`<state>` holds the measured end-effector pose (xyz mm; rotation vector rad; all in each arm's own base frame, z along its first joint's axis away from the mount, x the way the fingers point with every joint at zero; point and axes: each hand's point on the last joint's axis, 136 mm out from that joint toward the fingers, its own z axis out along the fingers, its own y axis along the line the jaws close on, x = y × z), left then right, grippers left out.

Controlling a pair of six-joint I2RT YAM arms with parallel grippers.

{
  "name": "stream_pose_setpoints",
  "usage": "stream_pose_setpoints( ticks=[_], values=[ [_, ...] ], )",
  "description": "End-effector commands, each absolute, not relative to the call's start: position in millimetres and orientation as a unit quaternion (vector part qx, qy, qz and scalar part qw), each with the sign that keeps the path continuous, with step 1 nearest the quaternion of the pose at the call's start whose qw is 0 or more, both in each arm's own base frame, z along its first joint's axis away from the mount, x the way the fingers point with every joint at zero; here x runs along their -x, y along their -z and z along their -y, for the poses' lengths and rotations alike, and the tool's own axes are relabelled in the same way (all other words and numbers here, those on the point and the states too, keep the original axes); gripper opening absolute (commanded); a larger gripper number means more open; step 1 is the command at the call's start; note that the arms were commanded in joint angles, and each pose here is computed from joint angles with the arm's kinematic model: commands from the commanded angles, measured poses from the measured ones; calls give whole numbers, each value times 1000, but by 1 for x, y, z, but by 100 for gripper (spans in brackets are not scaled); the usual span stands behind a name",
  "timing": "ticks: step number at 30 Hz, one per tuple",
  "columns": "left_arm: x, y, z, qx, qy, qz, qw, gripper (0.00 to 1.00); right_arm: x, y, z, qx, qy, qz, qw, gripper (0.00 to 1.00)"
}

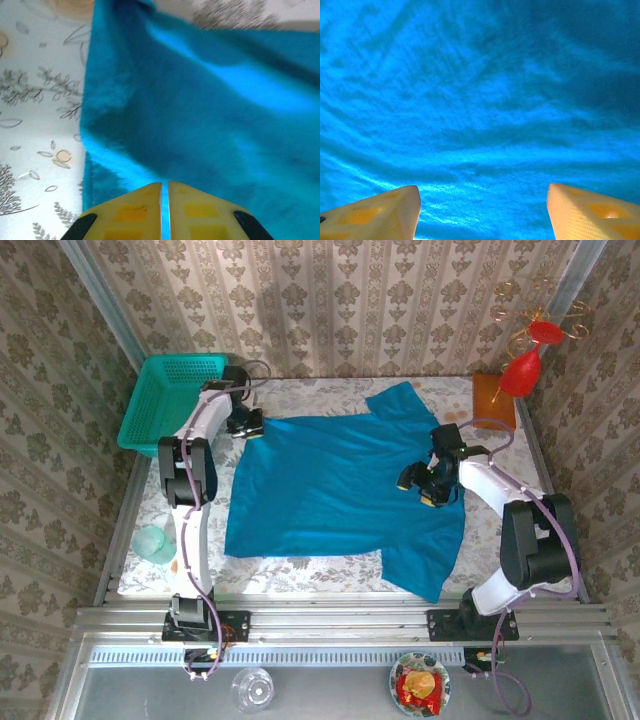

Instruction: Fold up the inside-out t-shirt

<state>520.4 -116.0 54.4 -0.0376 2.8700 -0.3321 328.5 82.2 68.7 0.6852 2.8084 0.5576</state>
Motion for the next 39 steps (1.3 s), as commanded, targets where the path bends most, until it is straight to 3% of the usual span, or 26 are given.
stream_pose_setpoints(
  ticks=[1, 13, 24, 29, 39],
  values=[
    [-513, -37, 87, 17, 58, -993, 104, 13, -319, -61, -75, -239, -197, -947, 79, 69],
    [-523, -9, 49, 58, 24, -995, 71, 13, -281, -87, -49, -273, -165, -943, 96, 69],
    [-528, -87, 89, 41, 78, -985, 145, 16, -202, -87, -57, -287, -131, -948, 52, 68],
    [-507, -121, 115, 24, 119, -978, 169, 17, -160, -76, -57, -308, -85, -947, 16, 67],
    [-422, -146, 141, 4, 160, -969, 190, 18, -98, -49, -58, -362, -51, -931, -22, 50]
  ],
)
